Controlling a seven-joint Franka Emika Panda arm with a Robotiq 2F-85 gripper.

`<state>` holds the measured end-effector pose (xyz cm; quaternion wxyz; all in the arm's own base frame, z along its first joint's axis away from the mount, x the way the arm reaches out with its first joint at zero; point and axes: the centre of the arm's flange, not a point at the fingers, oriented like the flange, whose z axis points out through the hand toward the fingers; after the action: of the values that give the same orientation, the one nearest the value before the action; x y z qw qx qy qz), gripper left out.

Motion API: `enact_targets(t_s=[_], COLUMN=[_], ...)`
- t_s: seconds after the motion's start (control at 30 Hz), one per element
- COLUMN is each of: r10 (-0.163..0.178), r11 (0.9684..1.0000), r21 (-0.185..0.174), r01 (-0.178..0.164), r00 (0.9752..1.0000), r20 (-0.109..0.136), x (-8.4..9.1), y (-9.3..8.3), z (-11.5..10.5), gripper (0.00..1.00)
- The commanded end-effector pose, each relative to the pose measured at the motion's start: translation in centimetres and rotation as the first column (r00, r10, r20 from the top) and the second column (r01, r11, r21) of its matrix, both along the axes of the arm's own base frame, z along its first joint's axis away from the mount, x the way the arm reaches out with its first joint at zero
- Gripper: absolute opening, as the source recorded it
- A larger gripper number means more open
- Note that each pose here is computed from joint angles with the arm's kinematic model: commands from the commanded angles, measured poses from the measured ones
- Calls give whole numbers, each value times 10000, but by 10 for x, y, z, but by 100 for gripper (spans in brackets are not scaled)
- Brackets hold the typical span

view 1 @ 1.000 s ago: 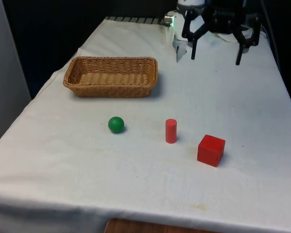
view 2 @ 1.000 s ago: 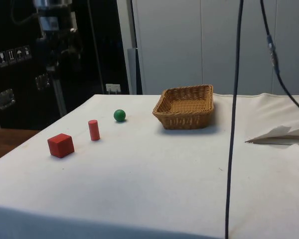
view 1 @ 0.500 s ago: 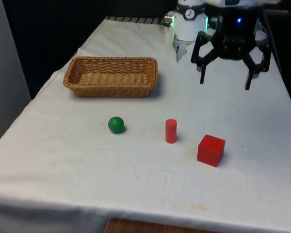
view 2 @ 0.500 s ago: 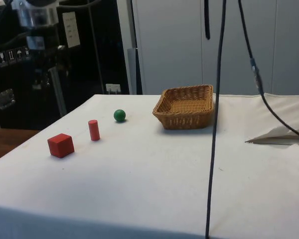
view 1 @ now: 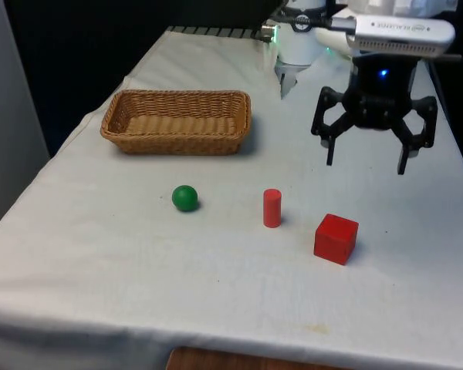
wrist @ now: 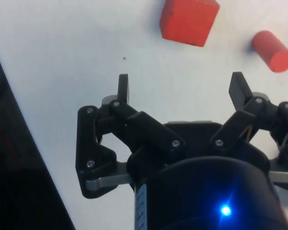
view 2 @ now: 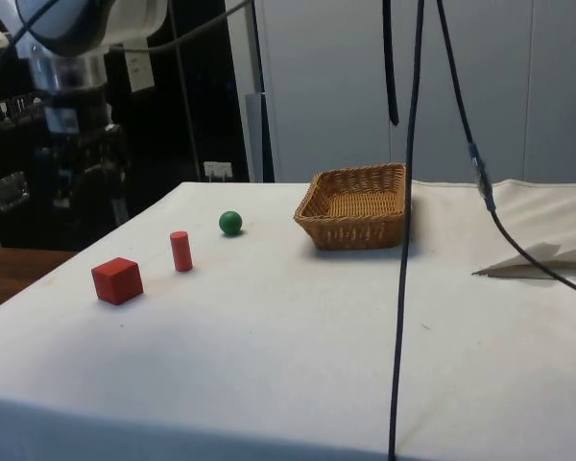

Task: Pick up the object to the left of the cylinder and place it into the basket.

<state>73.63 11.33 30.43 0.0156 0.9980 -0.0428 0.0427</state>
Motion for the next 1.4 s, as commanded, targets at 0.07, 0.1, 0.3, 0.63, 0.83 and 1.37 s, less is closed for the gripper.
enact_targets(t_s=[0.07, 0.1, 0.3, 0.63, 0.83, 1.37], r10=[-40, -42, -81, -107, -145, -218], r11=[9998, 9998, 9998, 9999, 9998, 9993], r21=[198, 198, 155, -28, -101, -292], r01=[37, 39, 78, 108, 146, 224], r00=[9999, 9999, 9997, 9998, 9998, 9995], r20=[125, 157, 233, 189, 125, 208], x=[4, 5, 10, 12, 10, 11], y=[9, 10, 20, 18, 14, 8], z=[-14, -16, -27, -43, -51, -81], gripper=[100, 100, 100, 100, 100, 100])
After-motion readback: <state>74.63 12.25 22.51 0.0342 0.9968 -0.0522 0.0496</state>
